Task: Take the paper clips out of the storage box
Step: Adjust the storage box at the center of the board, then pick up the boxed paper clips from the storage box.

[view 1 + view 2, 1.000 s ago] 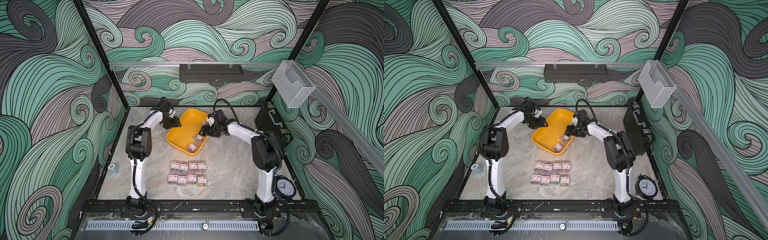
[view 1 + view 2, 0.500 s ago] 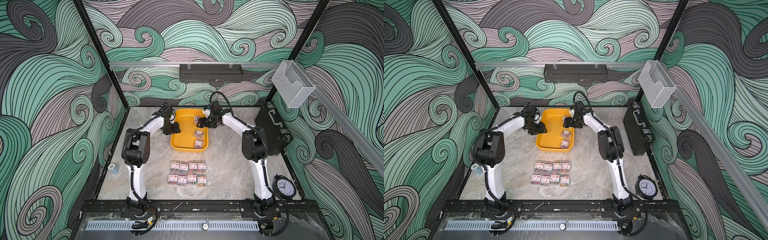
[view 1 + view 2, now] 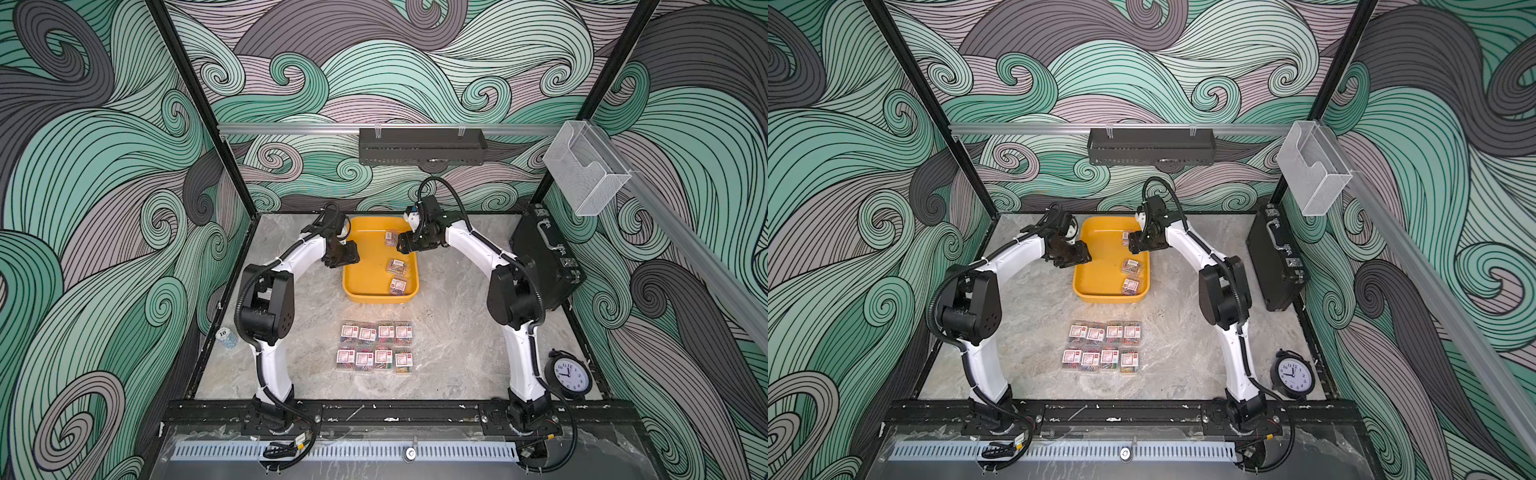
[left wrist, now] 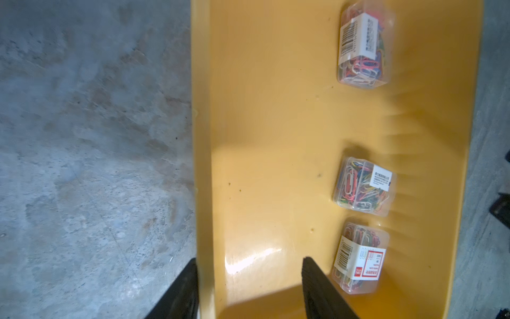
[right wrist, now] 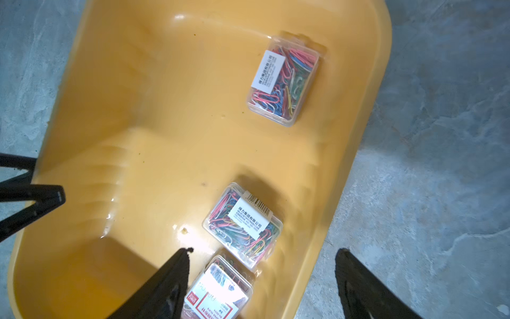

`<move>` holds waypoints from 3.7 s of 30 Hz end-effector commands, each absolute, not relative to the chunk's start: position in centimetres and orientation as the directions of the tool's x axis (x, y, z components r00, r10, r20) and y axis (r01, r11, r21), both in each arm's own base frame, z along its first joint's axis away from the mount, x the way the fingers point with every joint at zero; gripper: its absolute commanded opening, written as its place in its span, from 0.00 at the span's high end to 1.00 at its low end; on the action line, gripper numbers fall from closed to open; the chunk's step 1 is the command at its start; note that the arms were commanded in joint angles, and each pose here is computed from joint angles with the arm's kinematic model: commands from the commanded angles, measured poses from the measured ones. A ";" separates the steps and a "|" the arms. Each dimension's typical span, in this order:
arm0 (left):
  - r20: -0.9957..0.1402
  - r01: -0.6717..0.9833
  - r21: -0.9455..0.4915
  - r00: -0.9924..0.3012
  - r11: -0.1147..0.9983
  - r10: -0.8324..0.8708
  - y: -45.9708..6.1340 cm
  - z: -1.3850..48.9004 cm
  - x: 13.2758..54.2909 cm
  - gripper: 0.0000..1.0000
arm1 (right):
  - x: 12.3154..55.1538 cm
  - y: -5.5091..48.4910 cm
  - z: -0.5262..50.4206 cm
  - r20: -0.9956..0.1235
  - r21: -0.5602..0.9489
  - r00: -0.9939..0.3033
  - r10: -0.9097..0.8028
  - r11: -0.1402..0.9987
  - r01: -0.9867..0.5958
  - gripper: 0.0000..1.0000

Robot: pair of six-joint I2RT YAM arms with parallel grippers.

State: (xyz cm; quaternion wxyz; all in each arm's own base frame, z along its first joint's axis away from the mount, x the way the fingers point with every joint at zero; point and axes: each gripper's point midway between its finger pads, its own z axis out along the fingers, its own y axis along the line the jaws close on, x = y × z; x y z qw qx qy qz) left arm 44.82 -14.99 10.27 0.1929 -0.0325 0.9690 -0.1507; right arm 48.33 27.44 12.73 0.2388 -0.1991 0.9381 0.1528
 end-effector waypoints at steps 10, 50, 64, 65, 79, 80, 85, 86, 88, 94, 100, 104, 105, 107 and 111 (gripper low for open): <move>-0.406 -0.024 -0.236 -0.906 0.972 -0.121 -13.7 12.6 43.8 0.43 | 45.0 30.7 10.9 -0.421 -0.087 -0.671 -0.611 0.763 -0.640 0.18; -0.509 -0.012 -0.253 -0.849 0.967 -0.144 -12.6 18.8 35.4 0.40 | 46.9 30.6 3.4 -0.270 -0.098 -0.692 -0.669 0.734 -0.672 0.30; -0.560 0.026 -0.293 -0.814 0.956 -0.150 -13.1 21.1 34.3 0.40 | 46.6 30.8 3.3 -0.256 -0.087 -0.688 -0.679 0.725 -0.684 0.40; -0.567 0.035 -0.300 -0.810 0.953 -0.149 -13.3 21.2 34.3 0.40 | 46.8 30.8 3.5 -0.262 -0.090 -0.688 -0.677 0.727 -0.681 0.40; -0.619 0.171 -0.374 -0.778 0.912 -0.108 -17.7 21.6 34.1 0.40 | 48.2 31.8 8.1 -0.384 -0.001 -0.713 -0.587 0.772 -0.635 0.32; -0.619 0.172 -0.371 -0.779 0.913 -0.104 -17.7 21.6 33.9 0.40 | 48.1 31.7 7.6 -0.373 -0.003 -0.714 -0.592 0.770 -0.638 0.31; -0.620 0.175 -0.359 -0.779 0.917 -0.094 -17.6 21.7 33.6 0.39 | 47.5 31.5 5.4 -0.318 -0.022 -0.717 -0.620 0.761 -0.649 0.30; -0.622 0.175 -0.358 -0.778 0.917 -0.094 -17.6 21.7 33.6 0.39 | 47.3 31.6 4.9 -0.309 -0.026 -0.716 -0.626 0.758 -0.652 0.30; -0.622 0.176 -0.357 -0.778 0.917 -0.093 -17.6 21.7 33.6 0.39 | 47.1 31.7 4.4 -0.300 -0.029 -0.712 -0.634 0.753 -0.658 0.30; -0.621 0.179 -0.350 -0.779 0.919 -0.085 -17.7 21.6 33.6 0.39 | 46.4 31.8 2.7 -0.261 -0.036 -0.715 -0.649 0.746 -0.664 0.30; -0.618 0.179 -0.347 -0.782 0.921 -0.081 -17.7 21.5 33.5 0.39 | 46.3 31.5 1.5 -0.235 -0.050 -0.722 -0.651 0.750 -0.660 0.30; -0.618 0.176 -0.340 -0.782 0.924 -0.078 -17.6 21.4 33.5 0.39 | 46.0 31.5 1.2 -0.227 -0.047 -0.723 -0.653 0.749 -0.661 0.37; -0.617 0.175 -0.337 -0.783 0.925 -0.076 -17.6 21.3 33.5 0.39 | 46.1 31.5 1.2 -0.226 -0.048 -0.724 -0.652 0.750 -0.660 0.39; -0.617 0.174 -0.337 -0.784 0.925 -0.077 -17.6 21.3 33.5 0.39 | 46.1 31.5 1.4 -0.231 -0.051 -0.723 -0.651 0.750 -0.660 0.45; -0.614 0.171 -0.337 -0.785 0.926 -0.079 -17.7 21.0 33.7 0.39 | 46.7 31.7 2.7 -0.263 -0.055 -0.725 -0.637 0.760 -0.648 0.50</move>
